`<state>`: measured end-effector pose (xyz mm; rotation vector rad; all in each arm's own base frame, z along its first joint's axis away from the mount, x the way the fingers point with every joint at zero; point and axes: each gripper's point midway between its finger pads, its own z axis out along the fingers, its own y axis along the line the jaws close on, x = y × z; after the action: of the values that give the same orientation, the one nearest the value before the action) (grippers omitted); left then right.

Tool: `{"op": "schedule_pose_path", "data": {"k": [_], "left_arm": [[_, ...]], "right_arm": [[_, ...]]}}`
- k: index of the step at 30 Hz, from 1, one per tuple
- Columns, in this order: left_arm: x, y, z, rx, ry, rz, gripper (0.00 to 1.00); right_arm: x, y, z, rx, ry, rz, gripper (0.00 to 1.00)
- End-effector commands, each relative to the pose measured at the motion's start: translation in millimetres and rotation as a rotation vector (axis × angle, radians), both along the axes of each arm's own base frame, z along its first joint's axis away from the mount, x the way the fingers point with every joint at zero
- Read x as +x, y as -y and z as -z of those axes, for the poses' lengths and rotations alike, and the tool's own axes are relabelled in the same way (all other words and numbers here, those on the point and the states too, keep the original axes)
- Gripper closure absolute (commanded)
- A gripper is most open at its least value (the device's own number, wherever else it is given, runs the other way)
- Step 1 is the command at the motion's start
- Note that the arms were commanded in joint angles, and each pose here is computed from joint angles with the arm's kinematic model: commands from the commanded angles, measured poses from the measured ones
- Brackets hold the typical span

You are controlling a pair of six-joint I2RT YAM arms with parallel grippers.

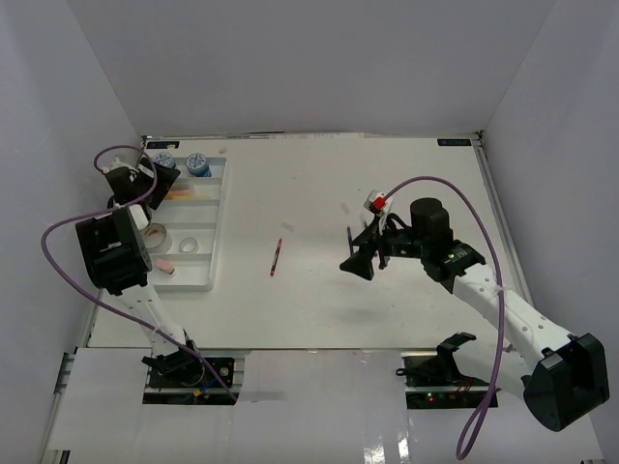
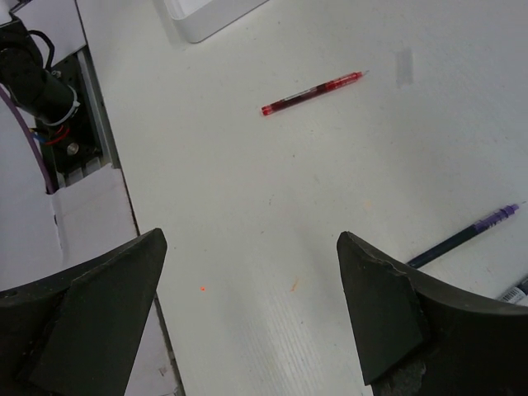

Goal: Sort the stationery into containers
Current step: Place the pen in the storage box, then pick up the pen from the storage box.

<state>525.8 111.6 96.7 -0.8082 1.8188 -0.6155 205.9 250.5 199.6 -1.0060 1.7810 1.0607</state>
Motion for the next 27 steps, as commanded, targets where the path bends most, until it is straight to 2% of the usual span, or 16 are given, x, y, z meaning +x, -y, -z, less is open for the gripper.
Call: {"op": "schedule_pose_path", "data": {"k": [1,2,5,7,13,16,18,25,27], "left_arm": [[-3.5,-15.2,-47.5,0.109,0.022,-0.033,0.06],[-4.1,-19.9,-53.0,0.129,0.021,-0.050,0.02],[-14.4,-24.1,-62.1,0.159,-0.049,-0.072,0.02],[-20.6,-22.2,-78.2,0.171,-0.049,-0.072,0.02],[-53.5,12.1,-117.7,0.241,-0.086,-0.040,0.02],[-71.5,47.9,-127.5,0.280,-0.101,0.029,0.02],[-84.0,80.2,-117.5,0.310,-0.135,0.107,0.02],[-123.7,188.5,-111.0,0.396,-0.102,0.390,0.02],[-132.0,204.0,-111.1,0.412,-0.087,0.436,0.02]], "right_arm": [[13.5,8.8,2.2,-0.036,0.019,0.093,0.10],[16.0,10.6,5.5,-0.051,0.010,0.111,0.10],[29.1,19.8,13.6,-0.099,-0.008,0.209,0.09],[34.5,24.1,17.5,-0.114,-0.032,0.264,0.08],[53.3,37.7,36.9,-0.181,-0.085,0.413,0.05],[55.5,36.1,47.8,-0.205,-0.120,0.439,0.04],[58.0,34.2,55.8,-0.225,-0.146,0.462,0.03],[62.1,24.6,83.6,-0.312,-0.193,0.529,0.01],[67.8,25.6,87.3,-0.334,-0.187,0.572,0.00]]}}
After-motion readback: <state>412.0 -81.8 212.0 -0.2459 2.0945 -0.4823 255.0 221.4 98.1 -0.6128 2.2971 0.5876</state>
